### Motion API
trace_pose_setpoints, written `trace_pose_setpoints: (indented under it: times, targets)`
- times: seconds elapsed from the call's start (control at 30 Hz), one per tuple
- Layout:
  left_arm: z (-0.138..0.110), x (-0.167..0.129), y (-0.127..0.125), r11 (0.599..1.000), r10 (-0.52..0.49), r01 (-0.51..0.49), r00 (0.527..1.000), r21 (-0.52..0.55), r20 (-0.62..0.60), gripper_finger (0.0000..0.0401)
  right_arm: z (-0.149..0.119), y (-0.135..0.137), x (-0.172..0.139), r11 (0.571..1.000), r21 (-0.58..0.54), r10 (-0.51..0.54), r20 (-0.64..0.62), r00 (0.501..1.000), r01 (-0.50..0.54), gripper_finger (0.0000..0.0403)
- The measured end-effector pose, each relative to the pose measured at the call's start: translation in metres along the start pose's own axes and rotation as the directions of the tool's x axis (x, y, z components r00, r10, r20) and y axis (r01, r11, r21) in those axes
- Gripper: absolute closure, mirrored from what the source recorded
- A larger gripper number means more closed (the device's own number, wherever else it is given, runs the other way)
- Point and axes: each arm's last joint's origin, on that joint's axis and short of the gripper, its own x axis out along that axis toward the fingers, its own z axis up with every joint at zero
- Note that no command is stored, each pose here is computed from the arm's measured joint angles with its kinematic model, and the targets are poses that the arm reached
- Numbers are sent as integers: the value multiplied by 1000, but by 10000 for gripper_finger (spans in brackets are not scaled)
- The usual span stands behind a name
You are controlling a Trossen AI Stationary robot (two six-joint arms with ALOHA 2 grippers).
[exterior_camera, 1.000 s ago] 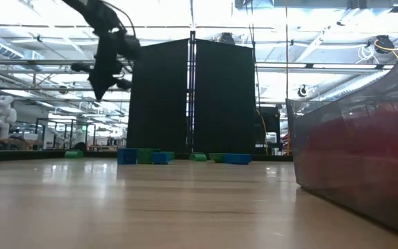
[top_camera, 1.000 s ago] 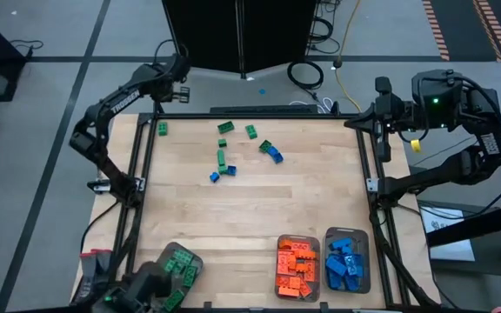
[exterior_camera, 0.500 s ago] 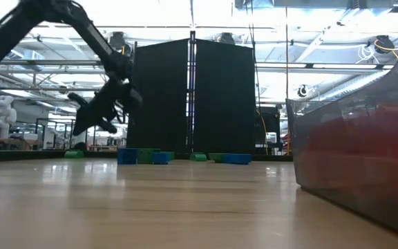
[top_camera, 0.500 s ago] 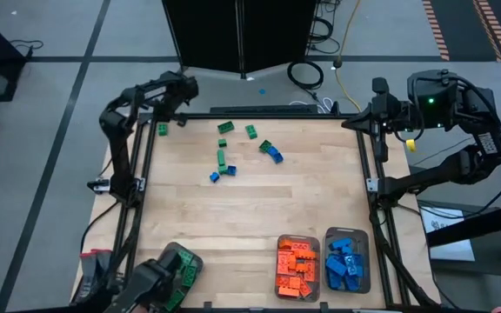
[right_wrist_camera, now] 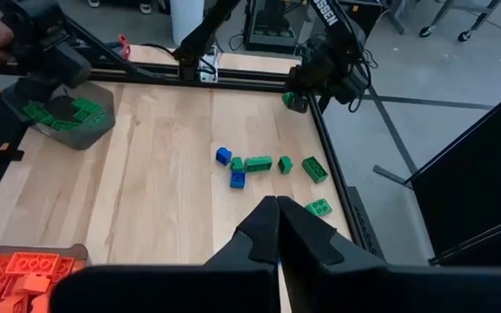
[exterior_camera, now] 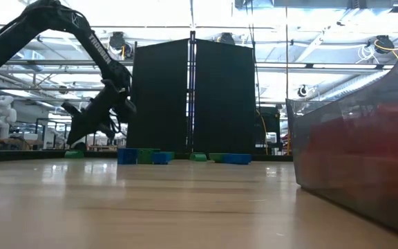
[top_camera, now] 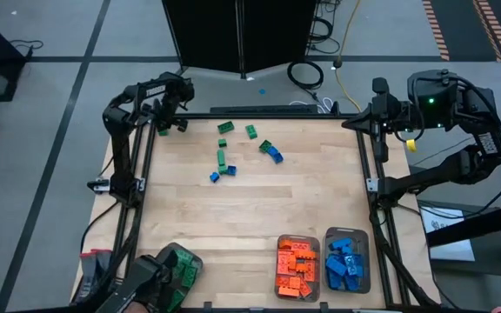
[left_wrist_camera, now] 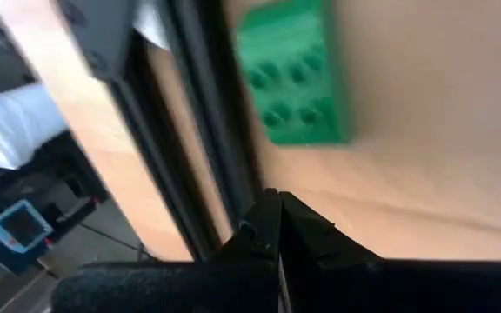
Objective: Sort blocks
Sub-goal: Move the green game piece to the center
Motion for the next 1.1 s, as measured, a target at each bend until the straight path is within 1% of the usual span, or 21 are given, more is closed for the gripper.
trace_pose_setpoints:
  times: [0.13, 0.23, 0.33, 0.37, 0.43, 0.47, 0.53, 0.57, 0.6, 0.63, 0.67, 0.7, 0.73, 0.77, 0.8, 0.9, 0.93, 0.97, 1.03, 1.1]
  targets:
    - [-3, -9, 2, 1000, -15, 16, 999, 12, -37, 401, 0, 0, 0, 1000, -3, 0, 0, 1000, 0, 403]
    - [-5, -28, 4, 999, -26, 27, 999, 34, -18, 401, 0, 0, 0, 1000, -4, 0, 0, 1000, 0, 403]
    - [-10, -58, 5, 995, -85, 82, 995, 61, 56, 401, 0, 0, 0, 1000, -5, 0, 0, 1000, 0, 403]
    - [-13, -71, 4, 990, -127, 121, 987, 71, 94, 401, 0, 0, 0, 1000, -4, 0, 0, 1000, 0, 403]
    - [-17, -95, 1, 979, -202, 190, 958, 78, 203, 401, 0, 0, 0, 1000, -4, 0, -3, 1000, -1, 403]
    - [-19, -108, -4, 972, -233, 219, 934, 81, 272, 401, -1, 0, 0, 1000, -4, 1, -6, 1000, -1, 403]
    - [-21, -130, -19, 957, -290, 268, 869, 112, 400, 401, -1, 0, 0, 1000, -5, 1, -6, 1000, -1, 403]
    - [-22, -138, -28, 942, -335, 307, 831, 136, 444, 401, -1, 0, 0, 1000, -7, 1, -6, 1000, -1, 403]
    - [-23, -145, -40, 914, -402, 369, 783, 167, 474, 401, -1, 0, 0, 1000, -9, 1, -6, 1000, -1, 403]
    - [-24, -152, -52, 868, -494, 446, 722, 219, 484, 401, -1, 0, 0, 1000, -9, 1, -6, 1000, -1, 403]
    - [-24, -158, -65, 803, -593, 519, 645, 293, 482, 401, -1, 0, 0, 1000, -9, 1, -6, 1000, -1, 403]
    - [-23, -163, -78, 738, -673, 560, 568, 377, 473, 401, -1, 0, 0, 1000, -9, 1, -6, 1000, -1, 403]
    - [-23, -167, -92, 693, -720, 565, 515, 447, 465, 401, -1, 0, 0, 1000, -9, 1, -6, 1000, -1, 403]
    - [-23, -169, -105, 670, -742, 555, 478, 493, 469, 401, -1, 0, 0, 1000, -9, 1, -6, 1000, -1, 403]
    - [-22, -169, -115, 660, -751, 547, 460, 515, 474, 401, -1, 0, 0, 1000, -6, 1, -6, 1000, -1, 403]
    - [-10, -155, -141, 649, -761, 538, 460, 538, 458, 401, -1, 0, 0, 1000, 16, 2, -12, 1000, -1, 403]
    - [-3, -146, -146, 655, -755, 527, 478, 542, 449, 401, -2, 0, 0, 1000, 25, 4, -18, 1000, -3, 403]
    - [5, -136, -151, 666, -744, 515, 511, 539, 431, 401, -2, 0, 0, 999, 36, 4, -24, 1000, -4, 403]
    - [18, -115, -158, 678, -730, 526, 562, 513, 390, 401, -3, 1, 0, 998, 60, 6, -31, 1000, -4, 403]
    - [29, -100, -161, 676, -730, 546, 588, 495, 349, 401, -4, 1, 0, 997, 76, 7, -44, 999, -4, 403]
